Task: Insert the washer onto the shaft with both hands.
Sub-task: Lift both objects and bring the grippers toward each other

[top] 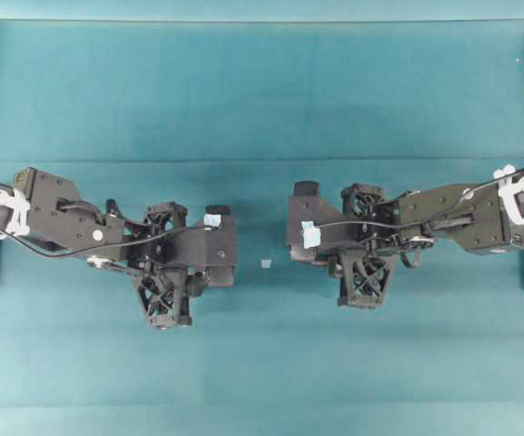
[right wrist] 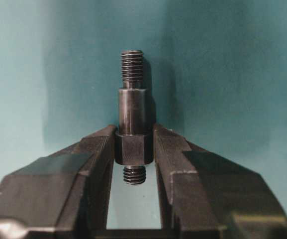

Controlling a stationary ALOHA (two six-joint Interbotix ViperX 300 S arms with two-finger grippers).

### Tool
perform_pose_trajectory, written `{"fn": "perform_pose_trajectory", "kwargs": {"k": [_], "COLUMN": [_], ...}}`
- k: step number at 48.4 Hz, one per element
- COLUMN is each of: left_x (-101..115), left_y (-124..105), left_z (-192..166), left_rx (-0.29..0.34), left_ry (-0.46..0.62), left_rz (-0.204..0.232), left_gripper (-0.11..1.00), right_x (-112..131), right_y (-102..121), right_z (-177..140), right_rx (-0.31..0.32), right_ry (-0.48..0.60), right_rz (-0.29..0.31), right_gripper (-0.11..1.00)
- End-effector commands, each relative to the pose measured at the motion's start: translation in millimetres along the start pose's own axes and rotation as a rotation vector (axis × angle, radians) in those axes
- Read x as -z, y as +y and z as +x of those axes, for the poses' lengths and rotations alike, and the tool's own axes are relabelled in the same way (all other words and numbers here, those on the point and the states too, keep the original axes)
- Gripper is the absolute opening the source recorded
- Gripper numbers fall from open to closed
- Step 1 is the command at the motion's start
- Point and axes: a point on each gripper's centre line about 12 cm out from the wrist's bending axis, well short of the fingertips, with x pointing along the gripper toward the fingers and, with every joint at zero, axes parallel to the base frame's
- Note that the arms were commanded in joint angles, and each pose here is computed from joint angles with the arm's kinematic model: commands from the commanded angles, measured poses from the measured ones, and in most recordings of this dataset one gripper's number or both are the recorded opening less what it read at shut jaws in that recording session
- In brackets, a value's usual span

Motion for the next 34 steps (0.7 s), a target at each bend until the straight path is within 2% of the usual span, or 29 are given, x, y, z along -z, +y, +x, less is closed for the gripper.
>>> {"fn": "perform_pose_trajectory", "kwargs": {"k": [1,11,34], "left_x": [-3,-10,-20], "left_y": [-4,-5,-6], "left_z": [-3,-14,-33], "left_rx": [0.007,0.013,0.033], "left_ry": [-0.016,-0.062,-0.202], "left_rz": [0.008,0.008,0.009], "left_gripper": [0.34,0.34,0.34], "right_x": [-2,1,0], "right_y": [-6,-2,3], "right_z": [-3,-15,-40], "right_rx": [0.006,0.0,-0.021], "right_ry": [-0.019,-0.052,-0.232], "right_rz": [0.005,0.0,-0.001], "right_gripper": [0.0,0.0,0.0]}}
